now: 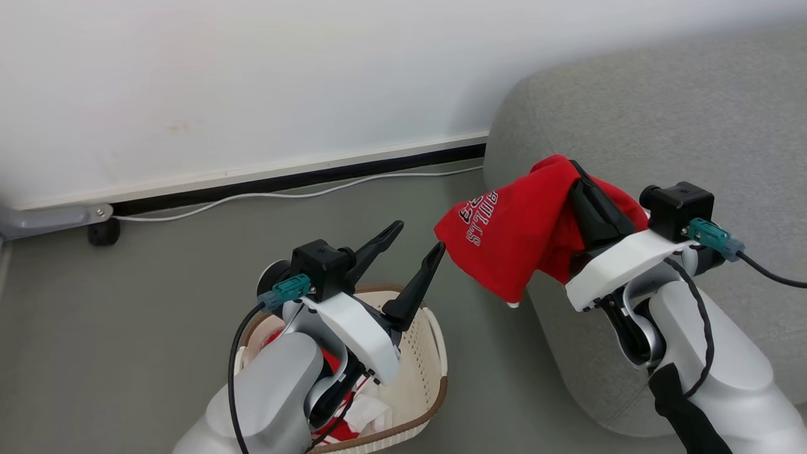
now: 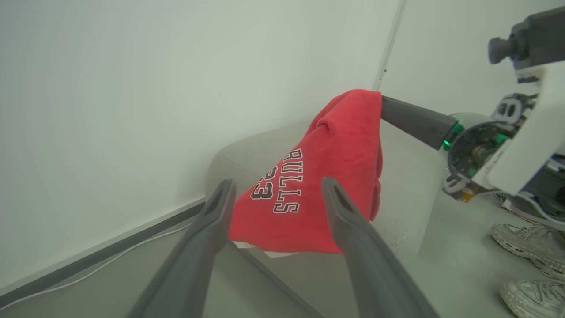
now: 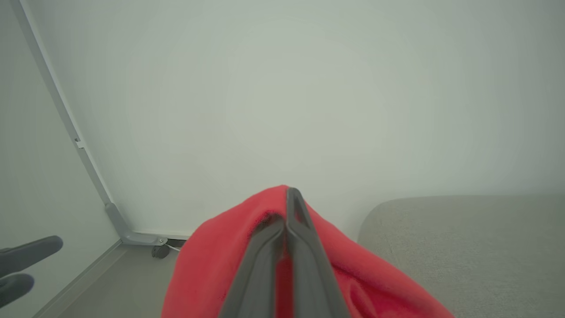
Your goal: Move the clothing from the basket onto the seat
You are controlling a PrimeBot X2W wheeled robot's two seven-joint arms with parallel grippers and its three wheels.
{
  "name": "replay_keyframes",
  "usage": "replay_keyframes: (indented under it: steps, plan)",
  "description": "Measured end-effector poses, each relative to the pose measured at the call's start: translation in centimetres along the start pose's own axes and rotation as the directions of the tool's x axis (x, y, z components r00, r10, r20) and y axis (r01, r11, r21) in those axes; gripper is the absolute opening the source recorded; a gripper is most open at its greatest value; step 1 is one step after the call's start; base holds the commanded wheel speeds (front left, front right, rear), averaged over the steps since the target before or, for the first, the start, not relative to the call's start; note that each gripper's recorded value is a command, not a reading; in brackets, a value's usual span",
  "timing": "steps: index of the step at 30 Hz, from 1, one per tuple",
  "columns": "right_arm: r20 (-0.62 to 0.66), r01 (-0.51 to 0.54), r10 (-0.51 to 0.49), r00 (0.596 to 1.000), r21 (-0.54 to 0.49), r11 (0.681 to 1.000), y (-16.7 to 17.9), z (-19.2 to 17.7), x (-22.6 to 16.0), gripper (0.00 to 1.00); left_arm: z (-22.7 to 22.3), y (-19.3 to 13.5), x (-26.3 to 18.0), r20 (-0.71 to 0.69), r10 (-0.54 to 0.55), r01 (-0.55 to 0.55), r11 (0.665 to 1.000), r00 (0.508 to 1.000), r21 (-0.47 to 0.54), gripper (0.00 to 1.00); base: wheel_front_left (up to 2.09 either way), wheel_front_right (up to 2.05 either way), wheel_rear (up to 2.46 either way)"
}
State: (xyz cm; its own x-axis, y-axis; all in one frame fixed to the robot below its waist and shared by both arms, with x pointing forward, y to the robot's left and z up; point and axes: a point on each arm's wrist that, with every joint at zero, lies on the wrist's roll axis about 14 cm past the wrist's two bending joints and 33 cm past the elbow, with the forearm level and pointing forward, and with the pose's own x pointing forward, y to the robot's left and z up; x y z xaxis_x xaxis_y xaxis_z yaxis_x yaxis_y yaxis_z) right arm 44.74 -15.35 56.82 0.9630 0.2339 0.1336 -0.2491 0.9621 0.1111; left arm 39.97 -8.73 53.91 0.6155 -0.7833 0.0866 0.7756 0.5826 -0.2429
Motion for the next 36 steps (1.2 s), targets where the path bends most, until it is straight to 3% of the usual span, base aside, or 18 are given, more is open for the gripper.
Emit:
replay_keyframes:
  steps: [18, 27, 36]
  plan:
    - [0.105, 0.273, -0.269, 0.957, -0.025, 0.962, -8.4, 4.0, -7.7, 0.00, -1.7, -7.4, 3.7, -0.026, -0.226, 0.225, 0.973, 0.974, -0.046, 1.00, 0.00, 0.00, 0.00]
    - [0.168, 0.426, -0.419, 0.892, -0.010, 0.905, -12.8, 6.1, -12.5, 0.00, -3.2, -11.5, 5.0, -0.054, -0.351, 0.346, 0.935, 0.935, -0.075, 1.00, 0.00, 0.00, 0.00]
    - [0.203, 0.532, -0.520, 0.830, -0.010, 0.846, -15.5, 6.6, -15.8, 0.00, -4.1, -12.4, 5.2, -0.072, -0.390, 0.383, 0.919, 0.918, -0.091, 1.00, 0.00, 0.00, 0.00]
